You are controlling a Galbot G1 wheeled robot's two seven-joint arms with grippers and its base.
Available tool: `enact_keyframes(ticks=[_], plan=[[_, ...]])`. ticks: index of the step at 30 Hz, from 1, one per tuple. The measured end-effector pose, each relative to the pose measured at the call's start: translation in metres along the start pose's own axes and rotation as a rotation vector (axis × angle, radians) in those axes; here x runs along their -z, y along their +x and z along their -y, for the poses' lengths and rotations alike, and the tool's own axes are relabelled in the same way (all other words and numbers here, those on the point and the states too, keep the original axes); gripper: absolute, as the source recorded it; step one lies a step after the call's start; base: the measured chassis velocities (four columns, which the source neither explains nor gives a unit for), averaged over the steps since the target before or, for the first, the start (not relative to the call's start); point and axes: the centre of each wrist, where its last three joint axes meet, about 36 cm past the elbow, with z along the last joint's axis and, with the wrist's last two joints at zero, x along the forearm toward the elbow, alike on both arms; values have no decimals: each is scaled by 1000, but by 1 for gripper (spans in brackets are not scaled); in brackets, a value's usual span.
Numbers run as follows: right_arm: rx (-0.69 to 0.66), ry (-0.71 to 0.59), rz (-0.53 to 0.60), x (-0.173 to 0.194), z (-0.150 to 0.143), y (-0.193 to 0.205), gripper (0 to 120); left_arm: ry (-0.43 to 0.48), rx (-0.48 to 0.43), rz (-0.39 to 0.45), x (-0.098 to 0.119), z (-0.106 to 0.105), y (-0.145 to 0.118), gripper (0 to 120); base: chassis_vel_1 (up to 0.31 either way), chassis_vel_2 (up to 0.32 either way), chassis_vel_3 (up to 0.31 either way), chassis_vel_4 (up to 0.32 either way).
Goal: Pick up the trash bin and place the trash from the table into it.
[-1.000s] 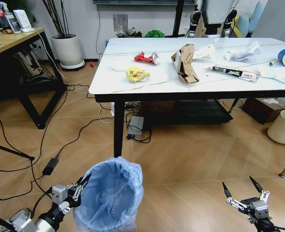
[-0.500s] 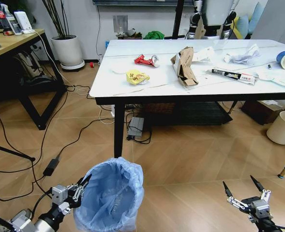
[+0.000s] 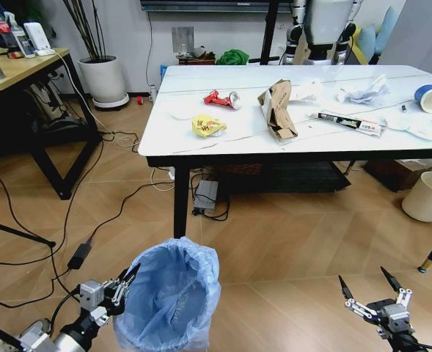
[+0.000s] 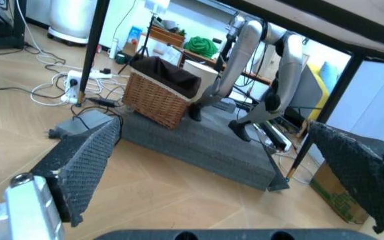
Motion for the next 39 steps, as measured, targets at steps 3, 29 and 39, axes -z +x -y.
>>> enact_keyframes(ticks=[3, 29, 39], plan=[[1, 1, 1, 1, 0, 0, 100, 2, 1, 4, 1, 2, 0, 0, 0, 0, 0, 0], [0, 4, 9, 3, 7, 1, 100, 8, 1, 7, 4, 7, 2, 0, 0, 0, 0, 0], [-2, 3, 11, 3, 7, 2, 100, 13, 4, 5, 2, 9, 4, 0, 0, 0, 0, 0]])
